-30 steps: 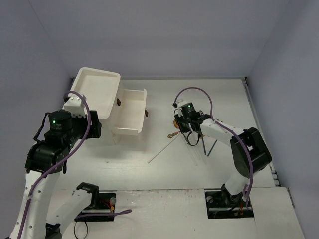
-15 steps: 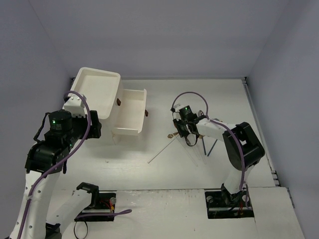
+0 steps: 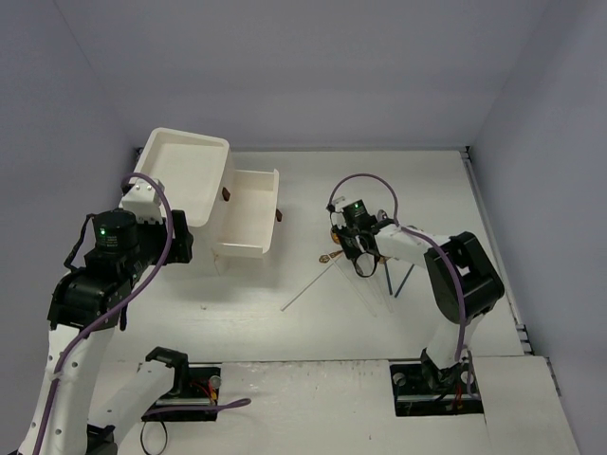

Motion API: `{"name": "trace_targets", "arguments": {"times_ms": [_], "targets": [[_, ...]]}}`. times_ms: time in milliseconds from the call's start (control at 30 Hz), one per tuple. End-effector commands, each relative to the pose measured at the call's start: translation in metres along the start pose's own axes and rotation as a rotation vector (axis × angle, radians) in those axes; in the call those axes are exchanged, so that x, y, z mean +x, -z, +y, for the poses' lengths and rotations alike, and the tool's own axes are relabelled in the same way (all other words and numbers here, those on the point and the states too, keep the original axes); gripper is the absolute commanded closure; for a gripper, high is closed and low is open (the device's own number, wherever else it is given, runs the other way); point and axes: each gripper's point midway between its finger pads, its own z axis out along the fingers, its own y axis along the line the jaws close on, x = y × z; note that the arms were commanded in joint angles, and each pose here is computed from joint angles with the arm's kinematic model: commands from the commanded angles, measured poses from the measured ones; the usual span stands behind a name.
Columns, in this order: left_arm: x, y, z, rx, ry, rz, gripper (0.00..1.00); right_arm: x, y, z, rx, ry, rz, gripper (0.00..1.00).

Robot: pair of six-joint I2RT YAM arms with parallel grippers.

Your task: Sort the eating utensils into containers

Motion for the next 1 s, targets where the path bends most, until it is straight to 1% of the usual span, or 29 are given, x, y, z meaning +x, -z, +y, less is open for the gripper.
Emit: {"name": "trace_targets", "arguments": {"times_ms": [0, 33, 133, 167, 267, 300, 367, 400, 433, 500, 533, 567, 667, 733, 867, 900, 967], "targets": [[-0.019, -0.002, -0.003, 0.007, -0.008, -0.054, 0.27, -0.064, 0.047, -0.012, 0.048, -0.042, -0.186, 1.0], [-0.02, -0.002, -0.003, 0.008, -0.008, -0.057, 0.28, -0.078, 0.058, -0.013, 0.049, -0.059, -0.229, 1.0], [-0.024, -0.002, -0.004, 0.01, -0.006, -0.061, 0.27, -0.133, 0.106, -0.011, 0.036, -0.211, -0.403, 1.0], [-0.026, -0.001, -0.004, 0.011, -0.005, -0.065, 0.27, -0.146, 0.119, -0.003, 0.007, -0.275, -0.444, 1.0], [-0.03, -0.001, -0.006, 0.014, -0.002, -0.068, 0.27, -0.187, 0.149, 0.022, -0.071, -0.368, -0.554, 1.0], [-0.03, -0.002, -0.006, 0.015, 0.002, -0.067, 0.27, -0.197, 0.154, 0.038, -0.107, -0.401, -0.574, 1.0], [-0.031, -0.002, -0.006, 0.016, 0.004, -0.066, 0.27, -0.214, 0.162, 0.057, -0.165, -0.49, -0.61, 1.0], [-0.031, -0.003, -0.007, 0.016, 0.005, -0.063, 0.27, -0.222, 0.166, 0.075, -0.211, -0.537, -0.625, 1.0], [-0.031, -0.003, -0.007, 0.016, 0.008, -0.063, 0.27, -0.227, 0.165, 0.085, -0.229, -0.545, -0.629, 1.0], [-0.032, -0.004, -0.007, 0.016, 0.009, -0.062, 0.27, -0.25, 0.165, 0.117, -0.314, -0.64, -0.662, 1.0], [-0.032, -0.004, -0.007, 0.016, 0.01, -0.062, 0.27, -0.262, 0.174, 0.131, -0.35, -0.659, -0.687, 1.0], [-0.032, -0.003, -0.007, 0.016, 0.011, -0.063, 0.27, -0.269, 0.176, 0.139, -0.365, -0.67, -0.699, 1.0], [-0.031, -0.003, -0.007, 0.017, 0.01, -0.062, 0.27, -0.285, 0.161, 0.17, -0.382, -0.682, -0.697, 1.0], [-0.031, -0.003, -0.007, 0.018, 0.009, -0.062, 0.27, -0.288, 0.15, 0.176, -0.353, -0.713, -0.701, 0.98], [-0.031, -0.002, -0.008, 0.021, 0.004, -0.063, 0.27, -0.285, 0.125, 0.175, -0.306, -0.767, -0.682, 0.83], [-0.031, -0.002, -0.008, 0.022, 0.003, -0.063, 0.27, -0.284, 0.123, 0.173, -0.294, -0.769, -0.681, 0.78], [-0.03, -0.002, -0.01, 0.026, 0.004, -0.062, 0.27, -0.282, 0.126, 0.165, -0.257, -0.757, -0.7, 0.65]]}}
